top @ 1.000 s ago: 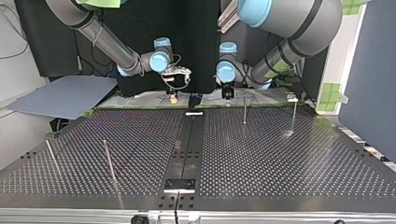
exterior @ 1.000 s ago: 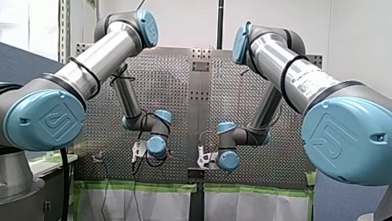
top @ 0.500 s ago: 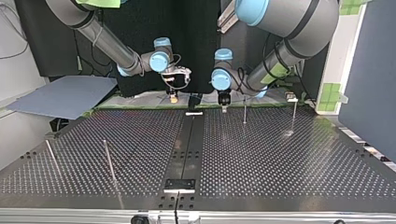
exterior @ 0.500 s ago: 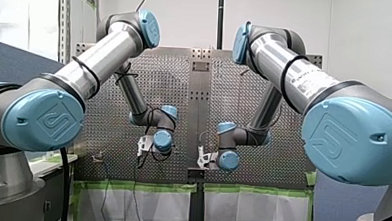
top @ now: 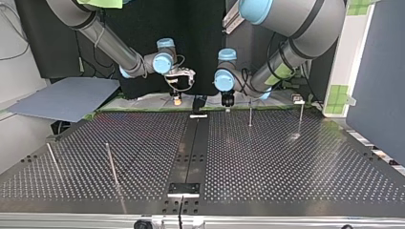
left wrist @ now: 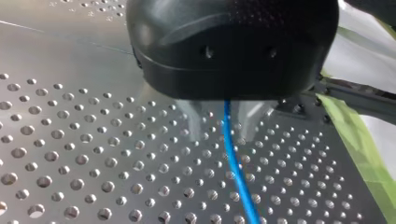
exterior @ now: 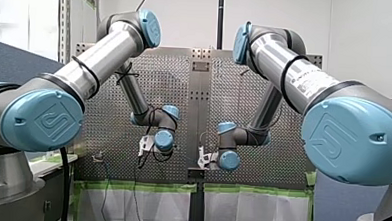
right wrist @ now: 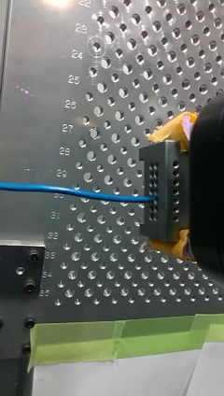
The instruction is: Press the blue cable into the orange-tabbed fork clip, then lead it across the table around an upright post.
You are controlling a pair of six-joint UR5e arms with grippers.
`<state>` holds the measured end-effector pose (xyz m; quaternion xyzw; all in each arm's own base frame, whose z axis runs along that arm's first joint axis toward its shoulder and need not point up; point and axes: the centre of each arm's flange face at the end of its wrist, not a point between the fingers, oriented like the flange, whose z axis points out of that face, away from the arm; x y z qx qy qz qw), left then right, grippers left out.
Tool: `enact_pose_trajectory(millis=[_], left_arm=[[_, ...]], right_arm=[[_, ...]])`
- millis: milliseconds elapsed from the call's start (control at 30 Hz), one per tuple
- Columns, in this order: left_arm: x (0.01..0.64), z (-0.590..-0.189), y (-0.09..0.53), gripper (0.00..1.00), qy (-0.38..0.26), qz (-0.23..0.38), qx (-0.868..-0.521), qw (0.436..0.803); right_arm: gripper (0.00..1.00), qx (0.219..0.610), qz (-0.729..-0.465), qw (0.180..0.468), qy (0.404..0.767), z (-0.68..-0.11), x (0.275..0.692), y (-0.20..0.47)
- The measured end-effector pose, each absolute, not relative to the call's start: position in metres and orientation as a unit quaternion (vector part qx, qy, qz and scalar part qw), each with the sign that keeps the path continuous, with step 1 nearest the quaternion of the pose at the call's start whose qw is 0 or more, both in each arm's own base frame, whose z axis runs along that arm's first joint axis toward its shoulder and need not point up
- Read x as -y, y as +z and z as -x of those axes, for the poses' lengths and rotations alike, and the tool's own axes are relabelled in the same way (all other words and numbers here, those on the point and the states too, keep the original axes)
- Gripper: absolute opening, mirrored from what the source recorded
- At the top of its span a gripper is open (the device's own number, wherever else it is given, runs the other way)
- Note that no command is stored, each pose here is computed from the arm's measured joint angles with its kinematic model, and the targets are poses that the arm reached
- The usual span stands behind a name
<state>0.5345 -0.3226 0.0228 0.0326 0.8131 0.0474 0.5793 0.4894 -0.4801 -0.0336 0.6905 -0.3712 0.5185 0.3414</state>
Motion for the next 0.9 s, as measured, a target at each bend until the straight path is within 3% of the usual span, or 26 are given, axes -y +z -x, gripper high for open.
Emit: enact_pose_trajectory(millis=[633,900], left_arm=[[0.322,-0.527,0.022,0.00,0.068,-0.038,-0.821,0.565],[0.336,-0.521,0.048,0.00,0.055,-0.041,-0.816,0.573]], right_arm=[[0.00,0.376,-0.702,0.341,0.500,-0.484,0.479,-0.033],[0.00,0.381,-0.696,0.349,0.499,-0.484,0.484,0.006]])
